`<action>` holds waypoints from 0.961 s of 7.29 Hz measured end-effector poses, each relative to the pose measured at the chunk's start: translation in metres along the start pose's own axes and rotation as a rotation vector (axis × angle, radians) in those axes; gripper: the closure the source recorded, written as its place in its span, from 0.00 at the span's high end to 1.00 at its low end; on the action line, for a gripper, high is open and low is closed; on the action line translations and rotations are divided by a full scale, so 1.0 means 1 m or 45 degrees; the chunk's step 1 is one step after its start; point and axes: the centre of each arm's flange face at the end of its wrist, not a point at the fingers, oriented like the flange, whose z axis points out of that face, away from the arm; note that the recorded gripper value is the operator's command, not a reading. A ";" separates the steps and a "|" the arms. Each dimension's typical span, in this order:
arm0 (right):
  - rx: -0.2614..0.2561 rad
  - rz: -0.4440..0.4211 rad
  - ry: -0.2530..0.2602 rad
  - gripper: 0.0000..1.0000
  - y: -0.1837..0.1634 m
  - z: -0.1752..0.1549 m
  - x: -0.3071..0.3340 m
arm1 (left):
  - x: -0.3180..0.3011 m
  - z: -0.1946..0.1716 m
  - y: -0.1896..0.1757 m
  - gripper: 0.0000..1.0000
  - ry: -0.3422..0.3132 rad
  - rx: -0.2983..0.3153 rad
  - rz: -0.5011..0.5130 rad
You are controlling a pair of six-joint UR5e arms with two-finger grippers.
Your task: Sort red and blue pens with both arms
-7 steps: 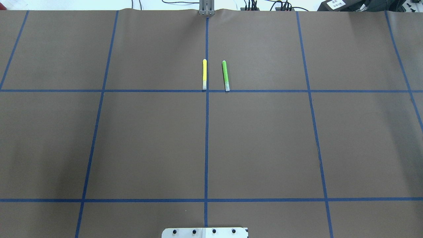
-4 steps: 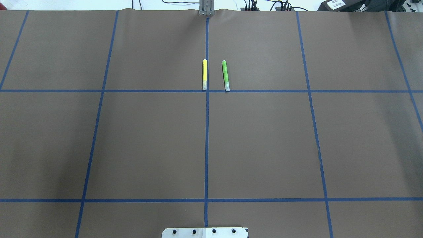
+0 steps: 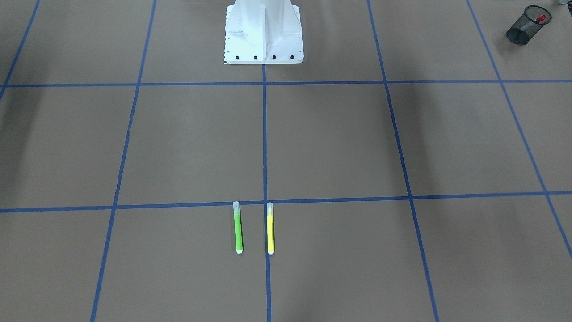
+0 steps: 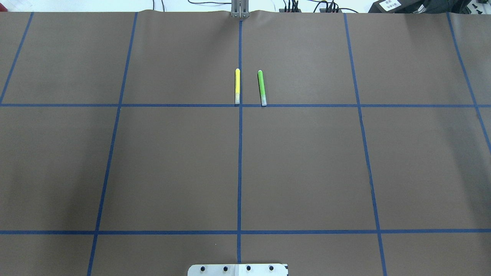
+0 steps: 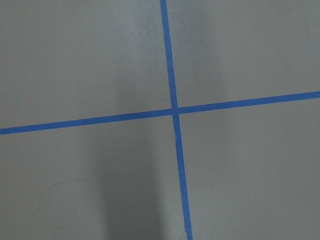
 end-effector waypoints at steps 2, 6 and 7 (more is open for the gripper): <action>0.000 0.000 0.000 1.00 0.000 0.000 0.000 | -0.003 0.003 -0.001 1.00 0.000 -0.006 -0.003; -0.004 0.004 -0.004 1.00 0.001 0.001 0.001 | -0.003 0.003 -0.001 1.00 0.000 -0.005 -0.001; -0.005 0.005 -0.005 1.00 0.002 0.001 0.001 | -0.003 0.004 -0.001 1.00 0.000 -0.006 -0.002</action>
